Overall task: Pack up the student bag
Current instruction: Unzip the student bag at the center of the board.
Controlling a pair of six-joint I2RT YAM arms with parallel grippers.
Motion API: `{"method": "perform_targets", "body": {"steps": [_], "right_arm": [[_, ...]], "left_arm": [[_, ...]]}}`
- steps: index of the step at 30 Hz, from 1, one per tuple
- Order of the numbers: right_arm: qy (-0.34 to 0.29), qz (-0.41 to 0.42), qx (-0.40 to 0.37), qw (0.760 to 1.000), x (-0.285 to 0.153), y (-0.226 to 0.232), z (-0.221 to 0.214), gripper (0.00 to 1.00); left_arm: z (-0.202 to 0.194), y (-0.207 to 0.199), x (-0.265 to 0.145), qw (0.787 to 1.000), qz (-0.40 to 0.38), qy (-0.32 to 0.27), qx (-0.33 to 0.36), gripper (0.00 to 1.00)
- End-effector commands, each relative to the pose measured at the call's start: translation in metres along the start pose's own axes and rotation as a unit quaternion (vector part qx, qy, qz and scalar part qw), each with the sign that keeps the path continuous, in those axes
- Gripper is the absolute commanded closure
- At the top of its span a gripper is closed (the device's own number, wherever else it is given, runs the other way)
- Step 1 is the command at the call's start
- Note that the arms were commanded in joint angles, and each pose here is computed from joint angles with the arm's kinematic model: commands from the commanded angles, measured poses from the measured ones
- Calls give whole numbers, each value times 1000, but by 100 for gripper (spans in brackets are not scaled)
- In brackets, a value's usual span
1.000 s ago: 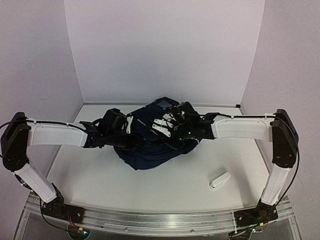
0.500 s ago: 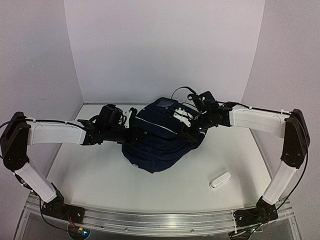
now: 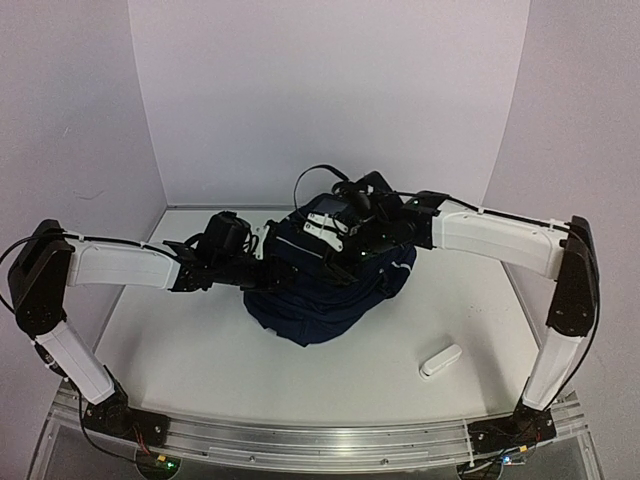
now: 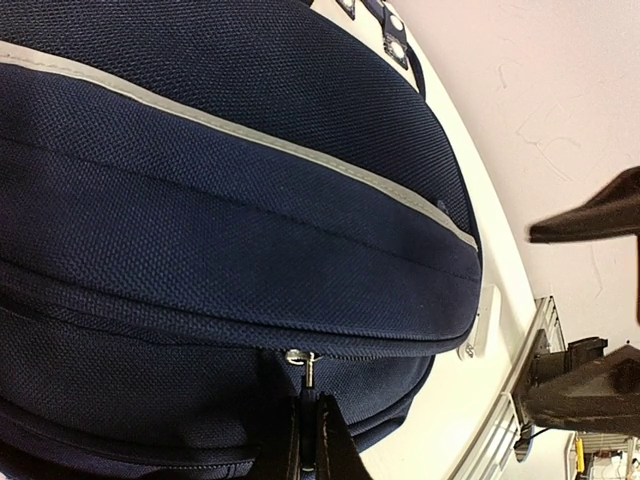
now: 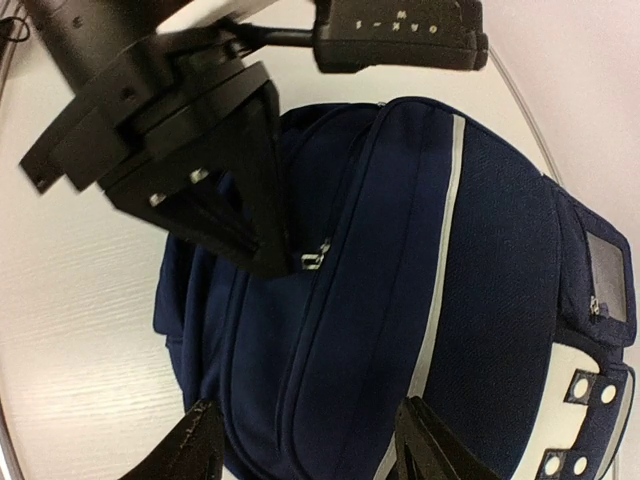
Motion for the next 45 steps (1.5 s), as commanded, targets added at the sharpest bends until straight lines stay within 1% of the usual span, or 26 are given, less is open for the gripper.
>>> {"method": "perform_targets", "body": {"steps": [1, 4, 6, 8, 11, 12, 18, 20, 28, 34, 38, 43, 45], "right_arm": [[33, -48, 6, 998, 26, -10, 0, 44], [47, -58, 5, 997, 38, -11, -6, 47], [58, -74, 3, 996, 45, -14, -13, 53], [67, -87, 1, 994, 47, -16, -18, 68], [76, -107, -1, 991, 39, -18, -25, 95], [76, -108, -3, 991, 34, -17, -27, 100], [66, -105, -2, 992, -4, -19, -43, 100], [66, -111, 5, 992, -16, -29, -52, 100], [82, -115, 16, 990, -35, -50, -85, 100], [79, -108, 23, 991, -41, -57, -92, 100], [73, -104, 27, 992, -42, -57, -89, 100], [54, -92, 43, 993, -44, -57, -79, 100], [48, -83, 57, 994, -40, -58, -75, 100]], "left_arm": [[20, -21, -8, 998, -45, -35, 10, 100], [19, -19, -11, 999, -37, -38, 7, 100], [19, -19, -12, 999, -34, -41, 7, 100], [19, -18, -13, 999, -31, -42, 6, 100], [20, -17, -15, 999, -24, -46, 6, 100], [20, -16, -16, 999, -18, -47, 6, 100], [23, -2, -21, 997, 57, -37, 22, 100], [25, 3, -23, 996, 76, -37, 23, 100], [37, 27, -19, 990, 138, -36, 22, 100], [51, 47, -7, 987, 150, -52, 33, 100], [61, 56, 1, 984, 136, -87, 80, 100], [83, 85, -5, 983, 112, -132, 56, 100], [92, 96, -5, 983, 110, -140, 51, 100]]}}
Point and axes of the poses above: each gripper's point midway between its finger pads, its own x axis out along the fingers, its own y axis along the line the jaws close on, z = x × y, the point moved 6 cm from there along -x, back along the fingers, and after that the axes turned 6 degrees about x, right-handed, at the moved point
